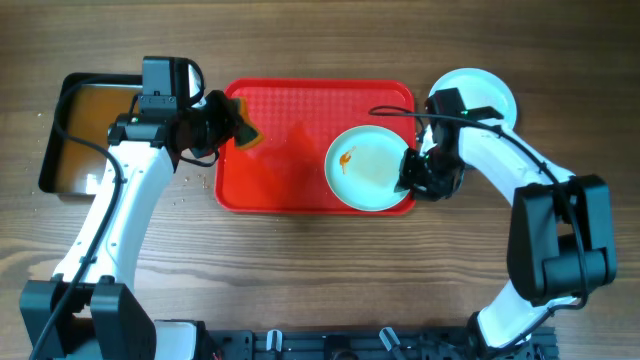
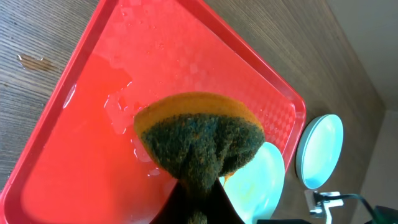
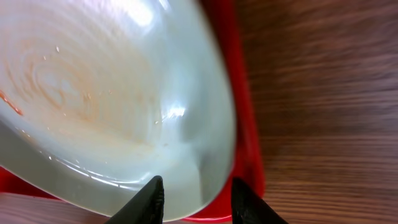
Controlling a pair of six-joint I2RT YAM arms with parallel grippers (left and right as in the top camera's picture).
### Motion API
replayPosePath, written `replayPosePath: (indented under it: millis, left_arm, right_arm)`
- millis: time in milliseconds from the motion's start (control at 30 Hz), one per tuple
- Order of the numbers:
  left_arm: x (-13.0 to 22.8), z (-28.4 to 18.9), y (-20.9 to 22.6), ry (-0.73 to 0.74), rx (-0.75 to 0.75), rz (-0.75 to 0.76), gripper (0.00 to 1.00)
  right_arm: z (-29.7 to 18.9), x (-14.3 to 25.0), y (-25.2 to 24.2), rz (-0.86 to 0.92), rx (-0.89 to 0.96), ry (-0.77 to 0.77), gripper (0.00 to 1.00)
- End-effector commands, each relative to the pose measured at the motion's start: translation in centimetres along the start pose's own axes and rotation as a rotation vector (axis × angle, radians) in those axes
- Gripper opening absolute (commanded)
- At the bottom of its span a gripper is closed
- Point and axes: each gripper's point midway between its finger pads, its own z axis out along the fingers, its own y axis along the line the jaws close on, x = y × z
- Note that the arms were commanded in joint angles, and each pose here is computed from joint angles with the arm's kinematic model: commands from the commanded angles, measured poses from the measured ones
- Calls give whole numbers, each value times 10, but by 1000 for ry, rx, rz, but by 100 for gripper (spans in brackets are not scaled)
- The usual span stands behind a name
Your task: Clean dirty plates on tray and stack at the side
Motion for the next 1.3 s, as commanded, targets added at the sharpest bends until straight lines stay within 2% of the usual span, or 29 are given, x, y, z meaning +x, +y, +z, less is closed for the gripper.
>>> replayPosePath:
  millis: [0, 100, 167, 200, 367, 400, 467, 500, 533, 600, 767, 867, 967, 1067, 1167, 1233, 1267]
  left_arm:
    - [2, 2, -3, 12, 13, -2, 4]
    - [2, 2, -3, 12, 13, -2, 4]
    - [2, 2, -3, 13, 14, -2, 4]
    - [2, 2, -3, 13, 13, -2, 4]
    - [10, 5, -11, 29, 19, 20, 4]
    - [11, 5, -12, 32, 20, 23, 4]
    - [15, 6, -15, 38, 23, 34, 4]
    - [16, 7, -17, 40, 27, 51, 4]
    - [18, 8, -18, 44, 28, 91, 4]
    - [26, 13, -22, 62, 30, 174, 4]
    - [53, 51, -16, 160, -30, 206, 4]
    - [68, 80, -9, 221, -60, 214, 4]
    - [78, 104, 9, 273, -111, 129, 4]
    - [97, 128, 0, 346, -49, 140, 4]
    - [113, 142, -3, 364, -54, 181, 4]
    - [124, 154, 6, 379, -104, 201, 4]
    - [122, 158, 19, 346, -179, 217, 4]
  right_arm:
    - [9, 9, 14, -10, -14, 20, 36]
    - [13, 5, 18, -24, 27, -23, 36]
    - [13, -16, 21, -64, 49, -126, 44]
    - [12, -29, 28, -97, 30, -179, 45]
    - [29, -55, 36, -95, 29, -180, 50]
    - [35, -54, 35, -98, 30, -161, 48]
    - [51, -49, 37, -105, 0, -102, 30]
    - [54, -48, 41, -132, -9, -94, 8]
    - [53, -48, 45, -156, -11, -96, 5]
    - [50, -49, 66, -246, -23, -118, 4]
    - [51, -46, 101, -356, 44, -192, 4]
    - [52, -43, 103, -364, 46, -188, 4]
    - [52, -43, 102, -361, 50, -188, 4]
    - [52, -43, 102, -362, 50, -190, 4]
    - [52, -43, 101, -361, 54, -189, 4]
    - [52, -43, 101, -361, 54, -189, 4]
    - [52, -43, 101, -361, 54, -189, 4]
